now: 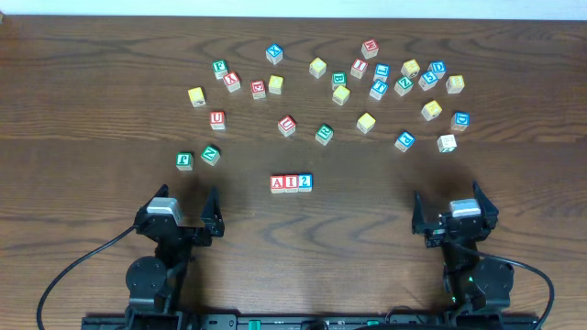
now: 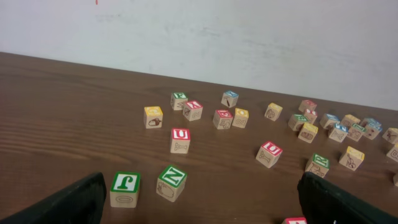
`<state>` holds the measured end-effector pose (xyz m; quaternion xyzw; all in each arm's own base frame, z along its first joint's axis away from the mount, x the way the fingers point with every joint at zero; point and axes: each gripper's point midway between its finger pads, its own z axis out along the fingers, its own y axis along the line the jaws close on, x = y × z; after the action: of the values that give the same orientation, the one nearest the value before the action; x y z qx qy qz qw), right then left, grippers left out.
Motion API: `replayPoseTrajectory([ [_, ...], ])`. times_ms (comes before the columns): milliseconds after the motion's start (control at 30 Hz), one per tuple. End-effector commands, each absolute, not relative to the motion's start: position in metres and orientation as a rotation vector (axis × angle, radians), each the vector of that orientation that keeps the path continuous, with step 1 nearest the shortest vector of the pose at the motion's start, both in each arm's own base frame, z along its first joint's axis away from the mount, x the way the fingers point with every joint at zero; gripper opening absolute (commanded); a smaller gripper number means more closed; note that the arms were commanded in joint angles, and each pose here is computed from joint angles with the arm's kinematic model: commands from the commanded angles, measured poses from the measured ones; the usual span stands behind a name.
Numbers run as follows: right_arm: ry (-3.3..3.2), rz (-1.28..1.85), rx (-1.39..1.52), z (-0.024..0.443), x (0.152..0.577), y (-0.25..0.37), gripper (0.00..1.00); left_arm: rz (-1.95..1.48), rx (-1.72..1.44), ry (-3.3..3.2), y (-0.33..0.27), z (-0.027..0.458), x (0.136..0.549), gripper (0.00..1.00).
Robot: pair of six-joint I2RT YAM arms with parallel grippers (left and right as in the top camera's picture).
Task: Spell out AI2
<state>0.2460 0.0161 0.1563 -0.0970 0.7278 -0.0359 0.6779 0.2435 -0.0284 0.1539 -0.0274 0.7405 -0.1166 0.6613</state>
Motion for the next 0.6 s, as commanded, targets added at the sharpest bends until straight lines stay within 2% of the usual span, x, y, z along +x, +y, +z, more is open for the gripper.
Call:
replayPoseTrajectory([
  [0,1.645,-0.072,-0.129,0.1557,0.2460,0.0072,0.99,-0.277,-0.055,1.722,-0.0309,0.1394,0.2421,0.96],
  [567,1.644,-0.050,-0.107,0.1562,0.2460,0.0074,0.99,-0.277,-0.055,1.721,-0.0309,0.1395,0.2421,0.96],
])
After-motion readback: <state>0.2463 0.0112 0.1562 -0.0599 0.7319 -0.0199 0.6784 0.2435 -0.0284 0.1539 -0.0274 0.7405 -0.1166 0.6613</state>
